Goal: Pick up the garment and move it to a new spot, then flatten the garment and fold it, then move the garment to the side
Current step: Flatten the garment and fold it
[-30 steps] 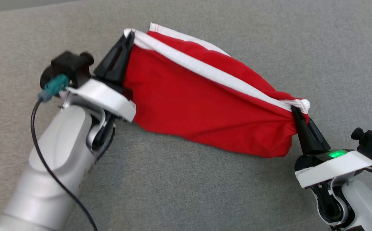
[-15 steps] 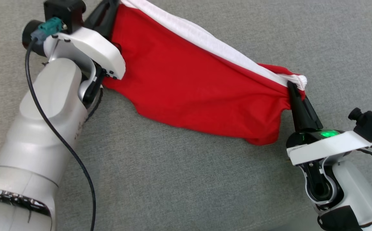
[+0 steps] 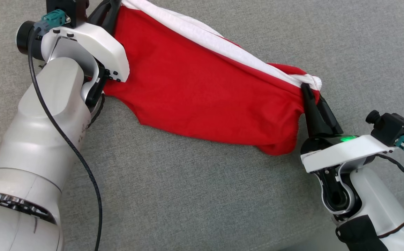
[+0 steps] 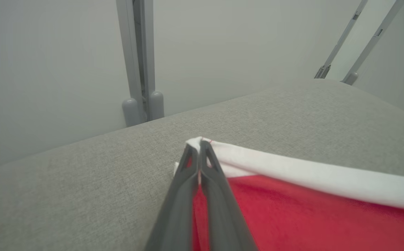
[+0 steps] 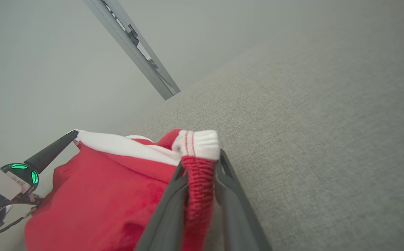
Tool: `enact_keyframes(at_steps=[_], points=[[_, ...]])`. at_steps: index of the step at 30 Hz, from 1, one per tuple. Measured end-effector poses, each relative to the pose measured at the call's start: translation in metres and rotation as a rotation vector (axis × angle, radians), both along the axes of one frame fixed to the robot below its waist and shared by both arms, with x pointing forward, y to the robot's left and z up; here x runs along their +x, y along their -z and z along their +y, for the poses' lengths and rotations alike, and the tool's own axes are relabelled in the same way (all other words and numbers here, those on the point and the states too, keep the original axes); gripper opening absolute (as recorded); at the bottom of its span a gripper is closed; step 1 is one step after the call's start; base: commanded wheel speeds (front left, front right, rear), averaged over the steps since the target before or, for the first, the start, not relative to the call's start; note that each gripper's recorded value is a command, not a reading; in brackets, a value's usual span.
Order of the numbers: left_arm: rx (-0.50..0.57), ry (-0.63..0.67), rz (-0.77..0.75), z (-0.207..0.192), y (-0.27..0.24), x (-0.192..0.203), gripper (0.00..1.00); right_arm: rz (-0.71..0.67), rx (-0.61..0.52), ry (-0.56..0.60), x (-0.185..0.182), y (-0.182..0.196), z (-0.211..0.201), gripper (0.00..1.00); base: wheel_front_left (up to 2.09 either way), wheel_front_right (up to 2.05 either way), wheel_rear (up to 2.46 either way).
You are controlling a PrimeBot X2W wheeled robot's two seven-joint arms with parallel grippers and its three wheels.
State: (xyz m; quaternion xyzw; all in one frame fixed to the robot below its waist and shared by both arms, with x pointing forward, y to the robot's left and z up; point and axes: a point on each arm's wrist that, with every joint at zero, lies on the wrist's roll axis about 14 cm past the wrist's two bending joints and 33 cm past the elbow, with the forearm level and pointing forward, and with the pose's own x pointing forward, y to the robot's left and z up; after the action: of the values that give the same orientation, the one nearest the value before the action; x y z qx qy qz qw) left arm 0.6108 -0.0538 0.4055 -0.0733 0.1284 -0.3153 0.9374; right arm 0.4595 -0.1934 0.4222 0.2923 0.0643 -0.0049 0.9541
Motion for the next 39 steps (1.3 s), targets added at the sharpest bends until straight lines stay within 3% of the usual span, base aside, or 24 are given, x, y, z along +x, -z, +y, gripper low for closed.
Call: enact_keyframes(at_steps=[1, 2, 3, 19, 26, 33, 39], points=[[0.001, -0.002, 0.002, 0.001, 0.000, 0.000, 0.33, -0.002, -0.001, -0.002, 0.001, -0.001, 0.001, 0.50, 0.00, 0.00, 0.00], [0.002, -0.006, 0.006, 0.003, 0.001, 0.000, 0.87, -0.006, -0.001, -0.004, 0.003, -0.002, 0.001, 1.00, 0.00, 0.00, 0.00], [0.004, -0.007, 0.008, 0.003, 0.001, 0.000, 1.00, -0.009, -0.003, -0.005, 0.003, -0.003, 0.002, 1.00, 0.00, 0.00, 0.00], [0.001, -0.015, -0.009, 0.010, -0.021, -0.007, 1.00, -0.035, -0.126, -0.061, 0.001, -0.014, 0.004, 1.00, 0.00, 0.00, 0.00], [-0.027, -0.003, 0.094, 0.006, -0.021, -0.032, 1.00, -0.067, -0.173, -0.033, -0.012, -0.031, -0.012, 1.00, 0.00, 0.00, 0.00], [0.075, -0.018, 0.220, 0.028, 0.002, -0.044, 1.00, -0.090, -0.193, -0.007, -0.026, -0.043, -0.023, 1.00, 0.00, 0.00, 0.00], [0.090, -0.003, 0.336, 0.025, 0.024, -0.057, 1.00, -0.096, -0.208, 0.014, -0.034, -0.047, -0.032, 1.00, 0.00, 0.00, 0.00]])
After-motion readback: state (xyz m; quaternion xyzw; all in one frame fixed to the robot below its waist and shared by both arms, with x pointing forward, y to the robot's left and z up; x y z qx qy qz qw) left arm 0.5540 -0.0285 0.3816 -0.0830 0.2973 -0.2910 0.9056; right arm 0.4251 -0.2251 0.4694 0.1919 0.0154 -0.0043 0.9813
